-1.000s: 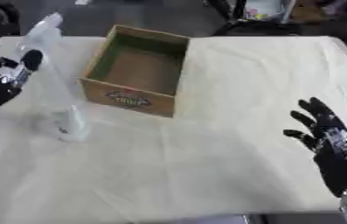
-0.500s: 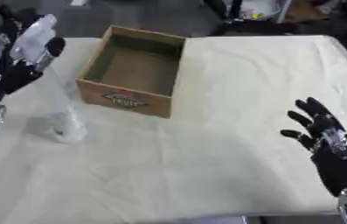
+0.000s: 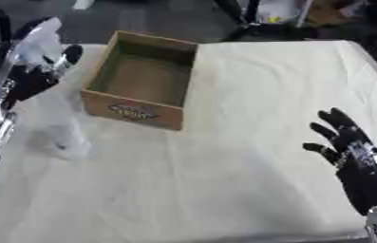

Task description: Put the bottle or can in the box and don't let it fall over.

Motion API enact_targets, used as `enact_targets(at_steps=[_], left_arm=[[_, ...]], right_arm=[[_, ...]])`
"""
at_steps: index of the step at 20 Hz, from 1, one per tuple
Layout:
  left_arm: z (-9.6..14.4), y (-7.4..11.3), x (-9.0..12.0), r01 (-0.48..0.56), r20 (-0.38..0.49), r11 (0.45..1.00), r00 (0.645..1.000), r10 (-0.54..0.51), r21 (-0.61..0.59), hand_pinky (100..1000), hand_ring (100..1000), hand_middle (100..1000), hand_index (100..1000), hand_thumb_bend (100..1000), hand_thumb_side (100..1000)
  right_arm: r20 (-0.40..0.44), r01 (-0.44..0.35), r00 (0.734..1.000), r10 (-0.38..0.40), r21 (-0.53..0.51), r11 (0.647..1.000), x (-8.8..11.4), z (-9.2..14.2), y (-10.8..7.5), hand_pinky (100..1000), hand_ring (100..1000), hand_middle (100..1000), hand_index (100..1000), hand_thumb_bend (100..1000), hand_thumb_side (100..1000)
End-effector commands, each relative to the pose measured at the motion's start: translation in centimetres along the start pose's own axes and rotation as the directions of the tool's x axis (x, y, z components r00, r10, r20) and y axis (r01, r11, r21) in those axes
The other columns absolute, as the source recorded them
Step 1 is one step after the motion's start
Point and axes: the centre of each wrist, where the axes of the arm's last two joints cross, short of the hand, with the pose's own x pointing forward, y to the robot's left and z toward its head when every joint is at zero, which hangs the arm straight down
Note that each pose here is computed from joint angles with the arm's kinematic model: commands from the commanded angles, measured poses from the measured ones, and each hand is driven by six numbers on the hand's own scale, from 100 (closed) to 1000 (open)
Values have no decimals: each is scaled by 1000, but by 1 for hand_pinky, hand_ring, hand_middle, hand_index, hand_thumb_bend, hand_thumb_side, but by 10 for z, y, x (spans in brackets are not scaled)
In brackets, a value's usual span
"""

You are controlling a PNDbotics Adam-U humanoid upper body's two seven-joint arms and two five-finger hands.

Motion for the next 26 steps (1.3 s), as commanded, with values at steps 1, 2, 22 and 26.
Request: enact_targets(at_steps=[1, 2, 22, 26], left_arm=[[-9, 5, 8, 0, 46, 1000, 999, 0, 0, 499, 1000, 899, 842, 498, 604], [-10, 5, 8, -3, 52, 1000, 999, 3, -4, 496, 1000, 892, 837, 464, 586], [-17, 4, 26, -151, 135, 988, 980, 146, 26, 121, 795, 454, 471, 100, 296], [-20, 28, 46, -151, 197, 986, 971, 135, 67, 123, 768, 445, 469, 100, 302]], right_arm=[[15, -11, 1000, 11, 17, 1000, 5, -2, -2, 755, 954, 968, 1000, 100, 671], [16, -11, 1000, 11, 17, 1000, 5, -2, -2, 755, 954, 968, 1000, 100, 672], [6, -5, 1000, 5, 19, 1000, 3, -2, -1, 756, 954, 969, 1000, 100, 686], [3, -8, 1000, 8, 17, 1000, 3, -1, -2, 756, 954, 969, 1000, 100, 686]])
